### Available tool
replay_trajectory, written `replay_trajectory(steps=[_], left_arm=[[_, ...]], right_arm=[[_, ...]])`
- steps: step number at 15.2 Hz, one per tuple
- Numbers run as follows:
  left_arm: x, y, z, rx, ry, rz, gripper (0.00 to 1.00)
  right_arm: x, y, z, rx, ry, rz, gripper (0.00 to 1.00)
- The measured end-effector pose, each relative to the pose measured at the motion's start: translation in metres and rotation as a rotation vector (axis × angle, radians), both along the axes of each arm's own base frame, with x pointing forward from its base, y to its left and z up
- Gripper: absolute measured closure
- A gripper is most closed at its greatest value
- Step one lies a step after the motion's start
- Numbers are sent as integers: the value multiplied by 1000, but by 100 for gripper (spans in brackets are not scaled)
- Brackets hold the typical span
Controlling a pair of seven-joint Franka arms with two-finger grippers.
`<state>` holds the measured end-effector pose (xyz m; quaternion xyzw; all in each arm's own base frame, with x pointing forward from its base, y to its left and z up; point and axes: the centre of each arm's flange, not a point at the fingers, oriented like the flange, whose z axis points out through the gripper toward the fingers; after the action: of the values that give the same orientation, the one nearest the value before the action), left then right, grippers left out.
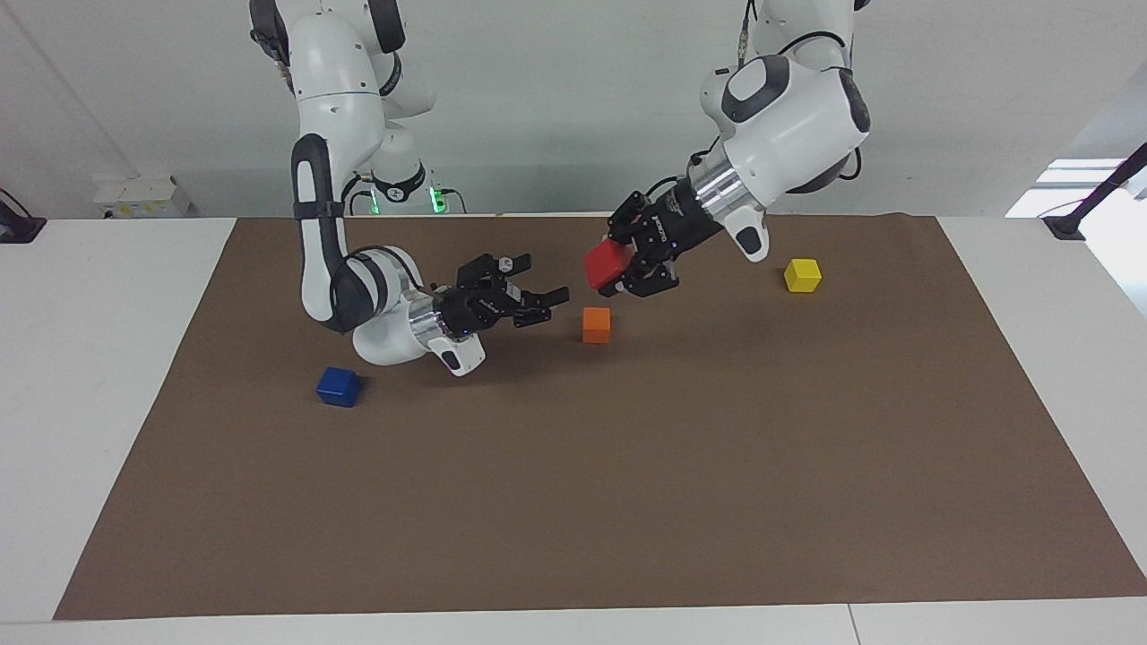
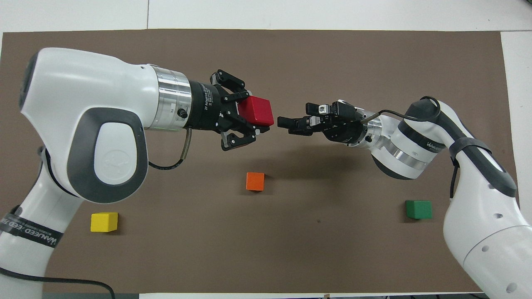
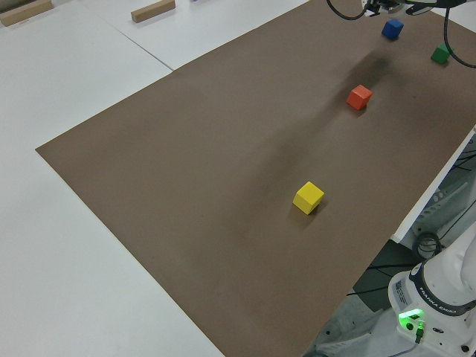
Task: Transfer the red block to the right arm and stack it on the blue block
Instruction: 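Close the right gripper on the red cube held by the left gripper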
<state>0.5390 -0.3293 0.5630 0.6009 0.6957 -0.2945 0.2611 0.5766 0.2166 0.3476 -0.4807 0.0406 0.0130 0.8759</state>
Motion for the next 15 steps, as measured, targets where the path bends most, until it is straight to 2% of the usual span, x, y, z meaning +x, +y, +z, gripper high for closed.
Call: replay_trajectory(steps=[5,8,15], left_arm=[[-15,-20,-5,-2,-26,7,45],[-21,-36,1,-21,-82,31,45],[-41,-64,-21,-20,-143,75,45]], right_arm=[[1,-4,0,-2,0,-6,0],[2,-5,0,-3,0,-9,0],[3,-10,-2,-4,3,-19,0]])
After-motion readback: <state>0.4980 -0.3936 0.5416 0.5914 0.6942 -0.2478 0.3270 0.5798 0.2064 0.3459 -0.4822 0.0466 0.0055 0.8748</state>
